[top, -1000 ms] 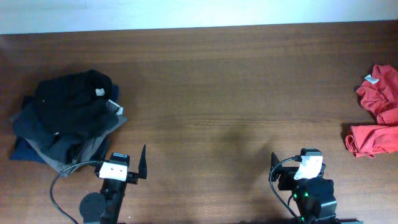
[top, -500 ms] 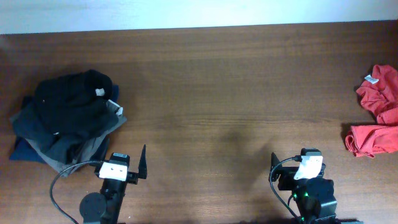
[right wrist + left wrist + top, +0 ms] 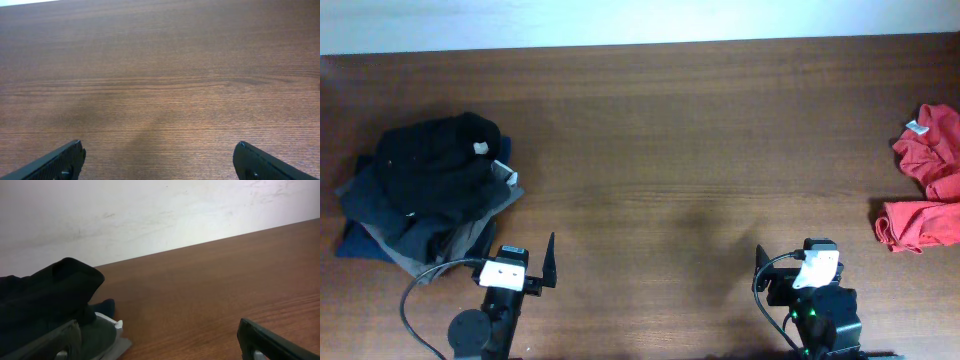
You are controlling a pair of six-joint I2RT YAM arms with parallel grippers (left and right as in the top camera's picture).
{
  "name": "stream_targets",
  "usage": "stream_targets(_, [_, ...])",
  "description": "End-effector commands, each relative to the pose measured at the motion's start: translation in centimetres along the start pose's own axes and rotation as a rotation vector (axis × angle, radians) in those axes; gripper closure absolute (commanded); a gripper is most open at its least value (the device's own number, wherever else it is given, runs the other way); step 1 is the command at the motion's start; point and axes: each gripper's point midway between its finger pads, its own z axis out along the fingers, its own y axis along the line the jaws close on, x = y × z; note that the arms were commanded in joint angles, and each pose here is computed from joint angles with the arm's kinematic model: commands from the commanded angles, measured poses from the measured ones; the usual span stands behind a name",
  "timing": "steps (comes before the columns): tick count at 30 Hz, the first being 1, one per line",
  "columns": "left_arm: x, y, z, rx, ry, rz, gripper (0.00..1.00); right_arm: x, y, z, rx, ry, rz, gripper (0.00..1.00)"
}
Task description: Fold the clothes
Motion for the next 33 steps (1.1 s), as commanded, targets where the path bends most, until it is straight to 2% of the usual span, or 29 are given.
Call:
stream_targets(1, [0.2,-0.1,0.0,0.000,-0.002,-0.008,0.01,0.2,-0.2,0.1,0.010,-0.002,-0.006,0.01])
stream_targets(4, [0.2,0.0,0.0,-0.001,-0.002,-0.008,0.01,0.4,-1.0,0.0,0.051,0.011,-0.116,0.01])
stream_targets(17, [0.1,-0.4,0.0,0.019,-0.006,-0.009,0.01,0.3,-0.7,0.0,0.035,0.006,-0.112,0.01])
stream_targets(24, [0.2,-0.4,0.0,0.019,-0.002,-0.010,0.01,-0.4,5.4,-0.8,-0.321,-0.023,-0.108,0.01])
stream_targets(27, [0.5,-0.6,0.1,0.031,0.010,-0.013,0.01,-0.7,7.0,-1.5,-0.418,-0.037,-0.112,0.01])
stream_targets(30, [0.0,-2.2,0.0,0.126,-0.010,-0.012,0.01,-1.6,8.3,-2.1,-0.492,-0.079,-0.122,0.01])
stream_targets(33, [-2.1,-3.7,-0.4,0.221,-0.087,0.008,0.01,-3.6,9.2,-3.2,-0.544,-0.155,-0.137,0.01])
